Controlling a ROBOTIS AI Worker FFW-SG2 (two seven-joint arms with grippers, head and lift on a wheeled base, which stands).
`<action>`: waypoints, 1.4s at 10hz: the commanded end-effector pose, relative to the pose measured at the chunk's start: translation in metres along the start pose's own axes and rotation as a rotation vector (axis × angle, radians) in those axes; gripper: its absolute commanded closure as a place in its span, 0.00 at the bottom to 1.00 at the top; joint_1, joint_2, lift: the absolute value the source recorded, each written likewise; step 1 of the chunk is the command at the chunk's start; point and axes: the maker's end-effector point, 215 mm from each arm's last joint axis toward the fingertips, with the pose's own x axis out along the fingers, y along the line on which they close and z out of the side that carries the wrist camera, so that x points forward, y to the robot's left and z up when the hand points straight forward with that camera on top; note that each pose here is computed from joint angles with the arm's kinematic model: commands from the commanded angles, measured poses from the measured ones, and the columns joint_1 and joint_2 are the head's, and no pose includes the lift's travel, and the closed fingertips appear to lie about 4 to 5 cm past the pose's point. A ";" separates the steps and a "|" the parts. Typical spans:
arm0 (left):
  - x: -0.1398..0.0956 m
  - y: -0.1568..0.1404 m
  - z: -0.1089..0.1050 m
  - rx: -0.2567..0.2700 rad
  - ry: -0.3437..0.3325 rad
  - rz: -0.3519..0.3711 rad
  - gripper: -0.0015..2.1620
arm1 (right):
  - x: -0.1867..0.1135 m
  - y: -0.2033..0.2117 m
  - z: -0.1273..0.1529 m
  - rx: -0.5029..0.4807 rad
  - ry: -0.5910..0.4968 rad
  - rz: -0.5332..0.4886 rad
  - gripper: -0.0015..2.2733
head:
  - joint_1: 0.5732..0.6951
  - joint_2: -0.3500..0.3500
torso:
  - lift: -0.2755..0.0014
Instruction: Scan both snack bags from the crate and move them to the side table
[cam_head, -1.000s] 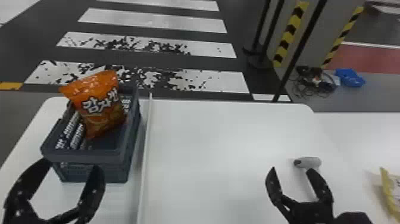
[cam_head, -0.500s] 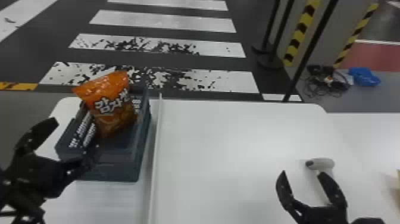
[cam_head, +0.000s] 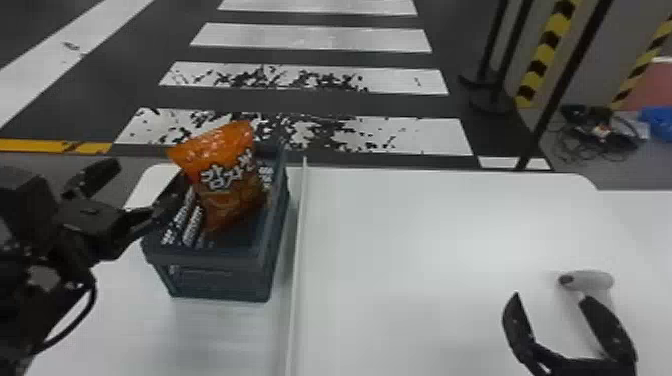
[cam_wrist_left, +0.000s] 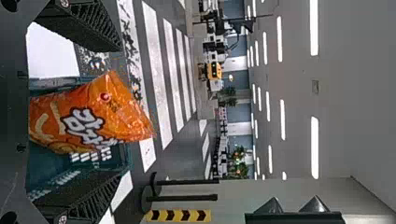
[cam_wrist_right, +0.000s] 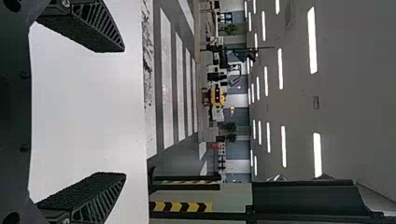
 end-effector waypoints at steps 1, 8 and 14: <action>0.016 0.025 -0.003 -0.003 0.007 0.018 0.03 | 0.001 0.005 0.000 -0.002 0.009 0.009 0.02 | 1.00 0.54 | 0.64; 0.081 0.055 -0.045 0.004 0.092 -0.127 0.03 | -0.006 0.018 -0.008 -0.003 0.045 0.029 0.02 | 1.00 0.66 | 0.64; 0.139 0.021 -0.055 0.091 0.147 -0.285 0.03 | -0.005 0.016 -0.009 -0.004 0.046 0.026 0.02 | 1.00 0.59 | 0.64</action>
